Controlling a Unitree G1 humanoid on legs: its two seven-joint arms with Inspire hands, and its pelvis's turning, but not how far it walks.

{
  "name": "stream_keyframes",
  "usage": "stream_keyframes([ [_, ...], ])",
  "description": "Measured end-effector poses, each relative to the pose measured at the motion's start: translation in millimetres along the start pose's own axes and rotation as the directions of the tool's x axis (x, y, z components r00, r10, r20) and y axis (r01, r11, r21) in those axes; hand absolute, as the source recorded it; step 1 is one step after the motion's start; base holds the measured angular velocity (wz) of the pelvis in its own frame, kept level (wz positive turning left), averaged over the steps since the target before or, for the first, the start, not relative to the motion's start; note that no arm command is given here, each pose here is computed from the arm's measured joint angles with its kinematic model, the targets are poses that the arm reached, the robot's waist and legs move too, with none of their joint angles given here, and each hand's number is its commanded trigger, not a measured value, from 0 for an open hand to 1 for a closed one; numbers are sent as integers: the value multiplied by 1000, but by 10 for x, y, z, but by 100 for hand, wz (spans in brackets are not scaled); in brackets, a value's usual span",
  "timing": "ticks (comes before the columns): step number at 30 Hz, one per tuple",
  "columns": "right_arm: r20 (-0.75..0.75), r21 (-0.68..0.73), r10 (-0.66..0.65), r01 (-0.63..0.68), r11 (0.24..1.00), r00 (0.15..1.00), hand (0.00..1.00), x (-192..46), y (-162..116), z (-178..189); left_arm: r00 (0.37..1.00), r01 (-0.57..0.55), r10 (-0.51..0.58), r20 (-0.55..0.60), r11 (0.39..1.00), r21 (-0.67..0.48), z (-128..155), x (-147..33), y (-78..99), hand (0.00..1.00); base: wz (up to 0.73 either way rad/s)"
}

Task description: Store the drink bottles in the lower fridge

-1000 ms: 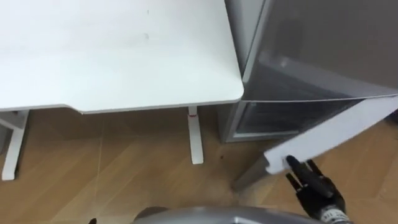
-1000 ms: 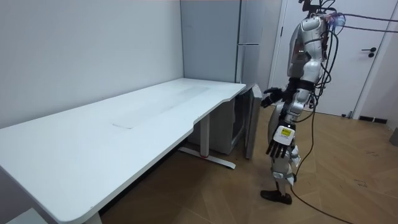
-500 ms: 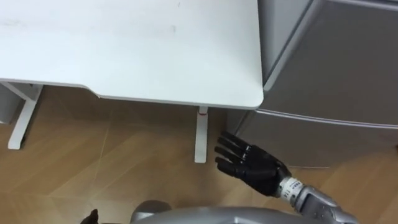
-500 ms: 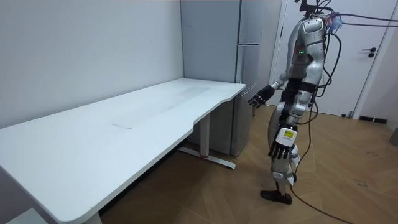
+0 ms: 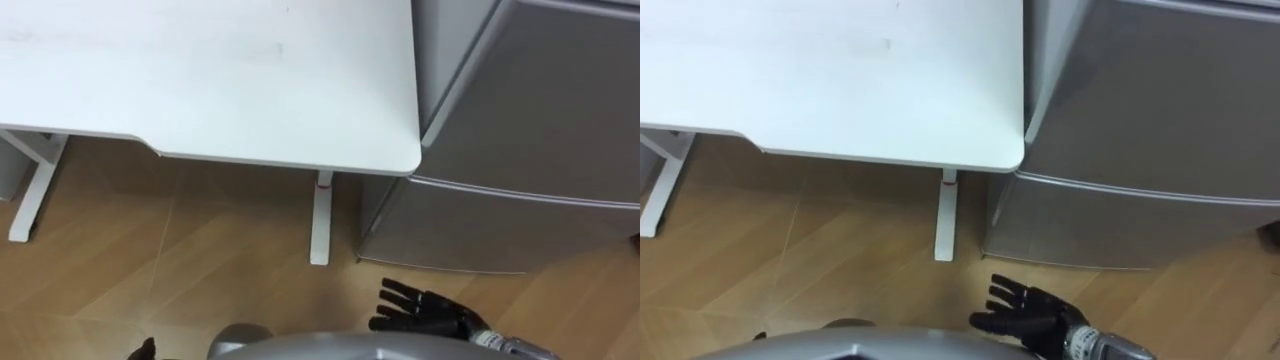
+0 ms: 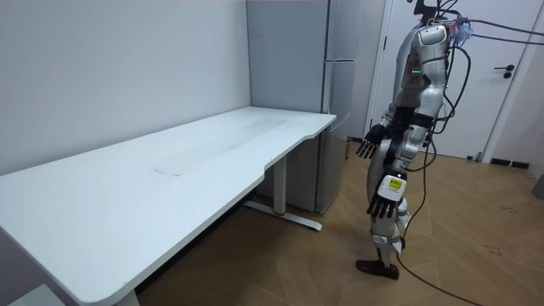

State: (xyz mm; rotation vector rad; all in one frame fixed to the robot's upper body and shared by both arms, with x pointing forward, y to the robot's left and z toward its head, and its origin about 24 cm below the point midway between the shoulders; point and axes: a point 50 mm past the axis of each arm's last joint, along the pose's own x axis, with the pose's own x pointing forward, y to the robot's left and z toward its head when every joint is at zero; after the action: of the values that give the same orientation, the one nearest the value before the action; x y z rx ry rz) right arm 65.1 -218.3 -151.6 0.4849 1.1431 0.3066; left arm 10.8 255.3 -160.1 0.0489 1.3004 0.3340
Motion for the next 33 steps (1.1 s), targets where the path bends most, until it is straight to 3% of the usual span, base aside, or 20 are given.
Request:
stream_keyframes([
  [9, -77, 96, -227, 234, 967, 971, 0, -88, -168, -261, 1000, -27, 27, -10, 1000, 2, -33, -6, 24, 0, 5],
  [24, -94, 250, -389, 400, 882, 916, 0, -130, -233, -416, 999, -34, 34, -28, 999, 16, -77, -9, -26, 0, 1],
  [33, -108, 235, -443, 455, 859, 890, 0, -144, -263, -414, 999, -32, 33, -30, 998, 52, -84, -8, -46, 0, -1],
])
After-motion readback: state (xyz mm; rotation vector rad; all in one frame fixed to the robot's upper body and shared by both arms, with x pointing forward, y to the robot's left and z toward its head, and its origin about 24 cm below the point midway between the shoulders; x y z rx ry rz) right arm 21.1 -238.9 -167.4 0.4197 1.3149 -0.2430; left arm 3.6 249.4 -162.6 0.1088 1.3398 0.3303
